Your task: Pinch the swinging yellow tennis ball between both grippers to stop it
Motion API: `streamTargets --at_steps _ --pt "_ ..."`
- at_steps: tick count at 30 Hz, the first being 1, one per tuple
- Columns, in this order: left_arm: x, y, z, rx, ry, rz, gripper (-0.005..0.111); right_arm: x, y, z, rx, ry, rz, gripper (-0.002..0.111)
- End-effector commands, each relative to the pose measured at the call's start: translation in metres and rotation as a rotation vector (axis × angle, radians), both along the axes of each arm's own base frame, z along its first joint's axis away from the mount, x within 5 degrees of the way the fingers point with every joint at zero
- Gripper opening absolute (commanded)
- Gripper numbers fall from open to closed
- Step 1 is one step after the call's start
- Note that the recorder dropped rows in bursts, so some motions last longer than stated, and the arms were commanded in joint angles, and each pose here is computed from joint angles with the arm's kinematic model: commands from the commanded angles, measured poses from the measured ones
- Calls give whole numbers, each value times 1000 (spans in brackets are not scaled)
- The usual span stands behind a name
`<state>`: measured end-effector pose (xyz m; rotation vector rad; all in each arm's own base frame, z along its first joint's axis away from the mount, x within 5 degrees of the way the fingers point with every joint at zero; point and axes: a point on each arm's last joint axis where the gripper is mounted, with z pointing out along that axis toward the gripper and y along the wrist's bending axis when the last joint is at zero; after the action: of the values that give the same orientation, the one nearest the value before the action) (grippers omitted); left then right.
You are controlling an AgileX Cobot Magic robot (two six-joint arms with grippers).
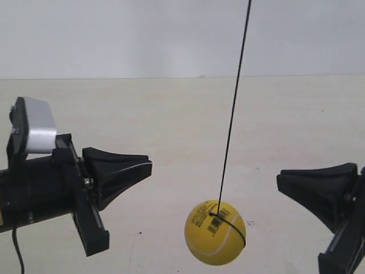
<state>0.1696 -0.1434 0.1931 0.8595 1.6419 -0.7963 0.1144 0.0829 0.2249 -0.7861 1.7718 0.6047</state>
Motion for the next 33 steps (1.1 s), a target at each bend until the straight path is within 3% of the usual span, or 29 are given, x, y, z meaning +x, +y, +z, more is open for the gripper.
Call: streamTargets --at_steps 1,9,19,33 --pt "-14 10 14 -43 -56 43 5 -17 -7 19 63 -108 -31 0" --pt "-35 30 40 -190 -140 145 5 -55 -23 48 232 -300 -106 0" --pt "-64 48 61 -295 -270 162 5 -94 -42 63 375 -522 -178 0" --pt "-105 76 92 -483 -375 197 5 -95 -43 63 402 -512 -179 0"
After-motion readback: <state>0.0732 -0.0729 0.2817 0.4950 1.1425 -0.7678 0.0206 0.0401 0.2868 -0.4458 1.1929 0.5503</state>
